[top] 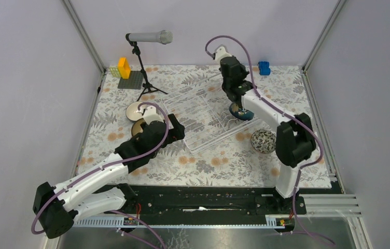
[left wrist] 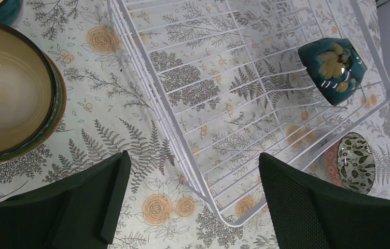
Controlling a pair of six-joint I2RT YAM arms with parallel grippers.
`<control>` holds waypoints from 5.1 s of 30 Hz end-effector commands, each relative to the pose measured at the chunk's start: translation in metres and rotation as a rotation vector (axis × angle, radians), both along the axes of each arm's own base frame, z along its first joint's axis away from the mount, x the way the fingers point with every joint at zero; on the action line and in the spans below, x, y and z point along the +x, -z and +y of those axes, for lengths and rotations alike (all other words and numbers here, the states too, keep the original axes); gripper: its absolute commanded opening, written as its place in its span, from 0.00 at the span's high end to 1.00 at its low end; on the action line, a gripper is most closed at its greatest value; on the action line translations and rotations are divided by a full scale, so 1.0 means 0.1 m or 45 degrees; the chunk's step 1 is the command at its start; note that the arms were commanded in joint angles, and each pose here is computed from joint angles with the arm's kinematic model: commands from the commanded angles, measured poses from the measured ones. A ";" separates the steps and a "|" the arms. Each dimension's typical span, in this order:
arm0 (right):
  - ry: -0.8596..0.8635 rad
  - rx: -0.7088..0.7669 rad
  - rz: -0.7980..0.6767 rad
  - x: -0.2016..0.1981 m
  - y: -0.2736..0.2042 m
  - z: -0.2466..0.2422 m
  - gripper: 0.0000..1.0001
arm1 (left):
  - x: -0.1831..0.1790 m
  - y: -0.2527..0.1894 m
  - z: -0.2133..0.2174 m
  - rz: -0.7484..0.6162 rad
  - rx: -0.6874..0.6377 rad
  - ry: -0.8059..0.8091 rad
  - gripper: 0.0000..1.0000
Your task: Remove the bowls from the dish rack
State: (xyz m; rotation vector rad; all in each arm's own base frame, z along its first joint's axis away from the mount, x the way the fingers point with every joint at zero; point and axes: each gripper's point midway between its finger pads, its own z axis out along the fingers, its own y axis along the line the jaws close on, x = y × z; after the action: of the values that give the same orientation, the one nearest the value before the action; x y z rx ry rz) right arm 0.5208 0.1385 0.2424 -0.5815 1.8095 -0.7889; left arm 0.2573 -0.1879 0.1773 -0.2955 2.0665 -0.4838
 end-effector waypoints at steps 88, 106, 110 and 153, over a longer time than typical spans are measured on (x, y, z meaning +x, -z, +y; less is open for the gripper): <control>1.183 2.035 0.440 -2.82 1.52 -1.01 1.00 | -0.18 0.20 0.02 0.020 -0.047 0.084 0.01; 1.218 1.989 0.340 -2.97 1.38 -1.18 0.16 | -0.18 0.23 -0.01 0.029 -0.060 0.091 0.01; 1.095 1.953 0.331 -2.88 1.18 -1.18 0.08 | -0.18 0.23 -0.02 0.029 -0.062 0.094 0.01; -0.303 0.882 0.476 -1.54 0.30 0.14 0.00 | 0.07 0.33 -0.27 0.055 0.004 0.151 0.32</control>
State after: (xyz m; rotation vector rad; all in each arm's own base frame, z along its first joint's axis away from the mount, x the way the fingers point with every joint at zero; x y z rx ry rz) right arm 0.3594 0.1477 0.1979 -0.2675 2.2556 0.2168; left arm 0.2455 -0.2010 0.1147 -0.1739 2.2156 -0.4837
